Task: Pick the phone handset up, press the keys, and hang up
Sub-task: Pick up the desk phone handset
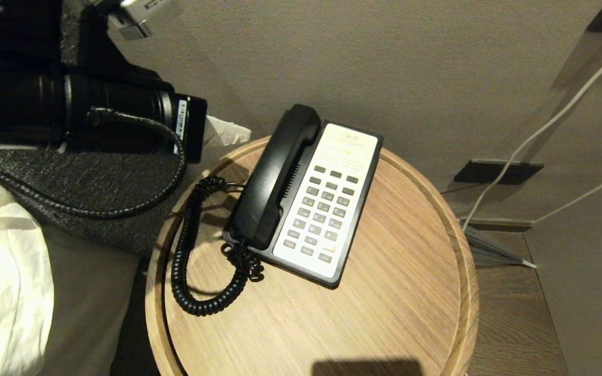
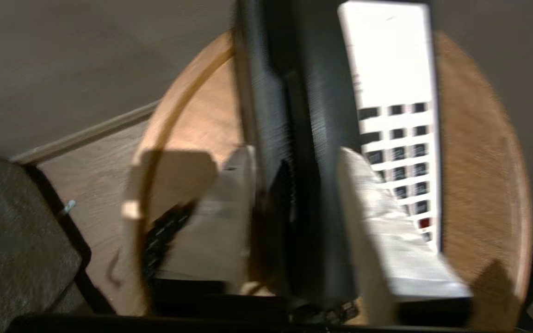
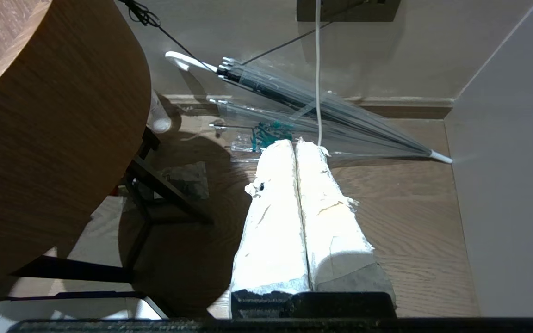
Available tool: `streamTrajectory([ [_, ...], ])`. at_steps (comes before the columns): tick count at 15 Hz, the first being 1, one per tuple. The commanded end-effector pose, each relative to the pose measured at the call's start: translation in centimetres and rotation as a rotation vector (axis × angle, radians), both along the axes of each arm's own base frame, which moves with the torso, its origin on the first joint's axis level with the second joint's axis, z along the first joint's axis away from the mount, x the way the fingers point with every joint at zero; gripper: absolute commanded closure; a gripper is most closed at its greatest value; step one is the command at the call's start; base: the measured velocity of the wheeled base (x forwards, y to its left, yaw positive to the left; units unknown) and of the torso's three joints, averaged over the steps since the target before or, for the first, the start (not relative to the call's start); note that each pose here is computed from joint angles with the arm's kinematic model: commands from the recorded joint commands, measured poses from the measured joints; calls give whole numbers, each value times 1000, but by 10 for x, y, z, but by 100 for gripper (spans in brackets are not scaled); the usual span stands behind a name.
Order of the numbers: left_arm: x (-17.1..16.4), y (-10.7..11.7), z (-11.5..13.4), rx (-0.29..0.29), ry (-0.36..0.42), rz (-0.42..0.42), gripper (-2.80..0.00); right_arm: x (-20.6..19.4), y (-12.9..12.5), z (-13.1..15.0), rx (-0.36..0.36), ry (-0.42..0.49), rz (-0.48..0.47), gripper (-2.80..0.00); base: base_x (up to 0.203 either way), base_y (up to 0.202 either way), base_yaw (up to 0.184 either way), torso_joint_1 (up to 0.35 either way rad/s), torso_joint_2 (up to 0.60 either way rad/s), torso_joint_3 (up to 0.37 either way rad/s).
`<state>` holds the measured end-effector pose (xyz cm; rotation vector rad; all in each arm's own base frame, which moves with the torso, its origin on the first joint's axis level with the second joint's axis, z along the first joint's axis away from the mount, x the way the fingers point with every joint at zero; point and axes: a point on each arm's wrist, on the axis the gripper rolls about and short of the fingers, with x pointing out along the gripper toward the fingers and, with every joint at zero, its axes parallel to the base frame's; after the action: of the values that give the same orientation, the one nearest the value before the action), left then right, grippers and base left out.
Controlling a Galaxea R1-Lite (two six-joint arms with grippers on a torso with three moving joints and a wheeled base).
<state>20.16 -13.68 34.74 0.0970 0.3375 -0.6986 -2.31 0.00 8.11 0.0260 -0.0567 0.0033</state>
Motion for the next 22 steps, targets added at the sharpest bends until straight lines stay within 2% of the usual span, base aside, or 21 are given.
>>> streamTrajectory([
  [1, -5, -19, 2, 27, 1, -30, -280, 2, 0, -6, 0, 21, 1, 0, 0, 0, 0, 0, 0, 0],
  [3, -13, -30, 0, 83, 25, -52, -280, 2, 0, -5, 0, 20, 1, 0, 0, 0, 0, 0, 0, 0],
  [6, -10, -39, -9, 161, 21, -16, -280, 2, 0, -6, 0, 20, 1, 0, 0, 0, 0, 0, 0, 0],
  [14, 3, -49, -21, 266, -1, 65, -280, 2, 0, -5, 0, 18, 1, 0, 0, 0, 0, 0, 0, 0],
  [18, 2, -55, -23, 298, -15, 105, -280, 2, 0, -6, 0, 20, 1, 0, 0, 0, 0, 0, 0, 0],
  [22, 6, -63, -19, 252, -2, 120, -280, 2, 0, -5, 0, 19, 2, 0, 0, 0, 0, 0, 0, 0],
])
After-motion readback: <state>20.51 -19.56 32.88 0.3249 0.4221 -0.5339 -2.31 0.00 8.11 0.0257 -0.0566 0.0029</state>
